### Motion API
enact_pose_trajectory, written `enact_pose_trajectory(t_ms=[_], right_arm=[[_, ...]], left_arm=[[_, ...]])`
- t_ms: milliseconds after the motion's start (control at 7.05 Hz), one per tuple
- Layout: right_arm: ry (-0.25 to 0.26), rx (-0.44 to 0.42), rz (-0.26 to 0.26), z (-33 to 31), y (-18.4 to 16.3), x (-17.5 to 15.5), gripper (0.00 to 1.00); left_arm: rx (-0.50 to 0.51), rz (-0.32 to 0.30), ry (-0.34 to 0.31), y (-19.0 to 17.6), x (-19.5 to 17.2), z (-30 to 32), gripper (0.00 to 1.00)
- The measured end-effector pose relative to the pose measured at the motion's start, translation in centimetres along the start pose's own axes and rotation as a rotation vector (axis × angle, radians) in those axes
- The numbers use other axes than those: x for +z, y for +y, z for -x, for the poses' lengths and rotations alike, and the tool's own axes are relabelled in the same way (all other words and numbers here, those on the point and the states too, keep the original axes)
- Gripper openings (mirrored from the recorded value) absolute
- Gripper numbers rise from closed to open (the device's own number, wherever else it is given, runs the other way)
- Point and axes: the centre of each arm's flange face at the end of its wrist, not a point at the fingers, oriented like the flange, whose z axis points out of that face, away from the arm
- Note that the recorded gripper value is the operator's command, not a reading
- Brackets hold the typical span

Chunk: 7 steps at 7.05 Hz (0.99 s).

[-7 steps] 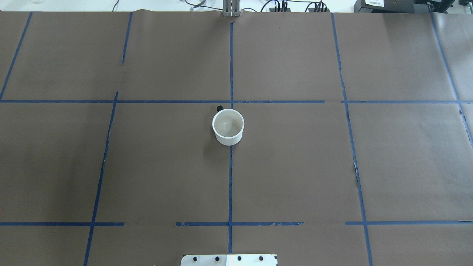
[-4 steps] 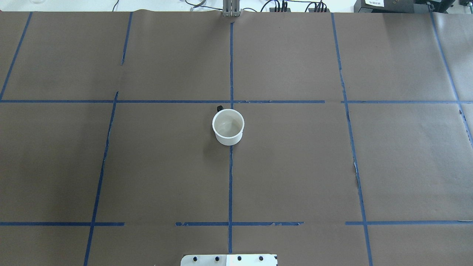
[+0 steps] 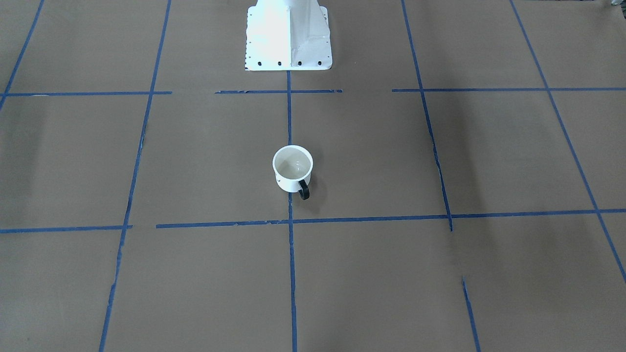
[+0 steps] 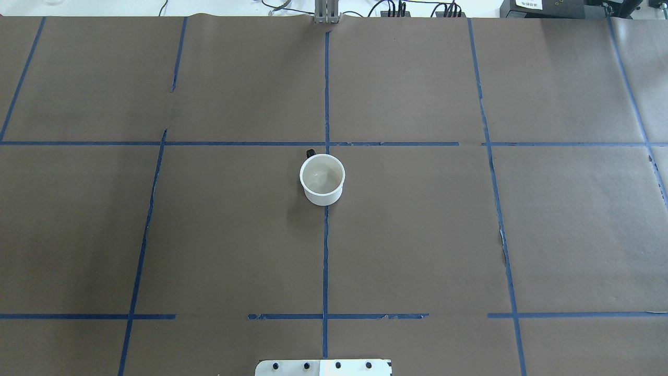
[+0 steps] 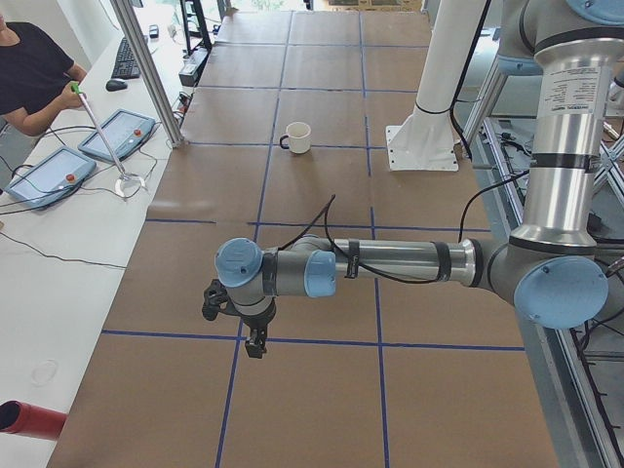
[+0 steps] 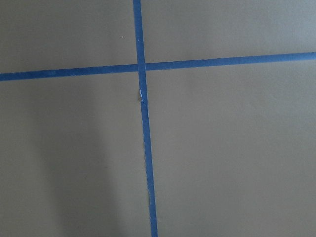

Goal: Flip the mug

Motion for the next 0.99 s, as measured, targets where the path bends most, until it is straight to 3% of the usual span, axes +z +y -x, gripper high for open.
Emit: enact_pose_trajectory(t_ms=[993], right_arm=[[0.000, 0.000, 0.000, 0.00, 0.00, 0.00, 1.00]], left_arm=[[0.007, -0.008, -0.002, 0.19, -0.47, -0.48, 1.00]])
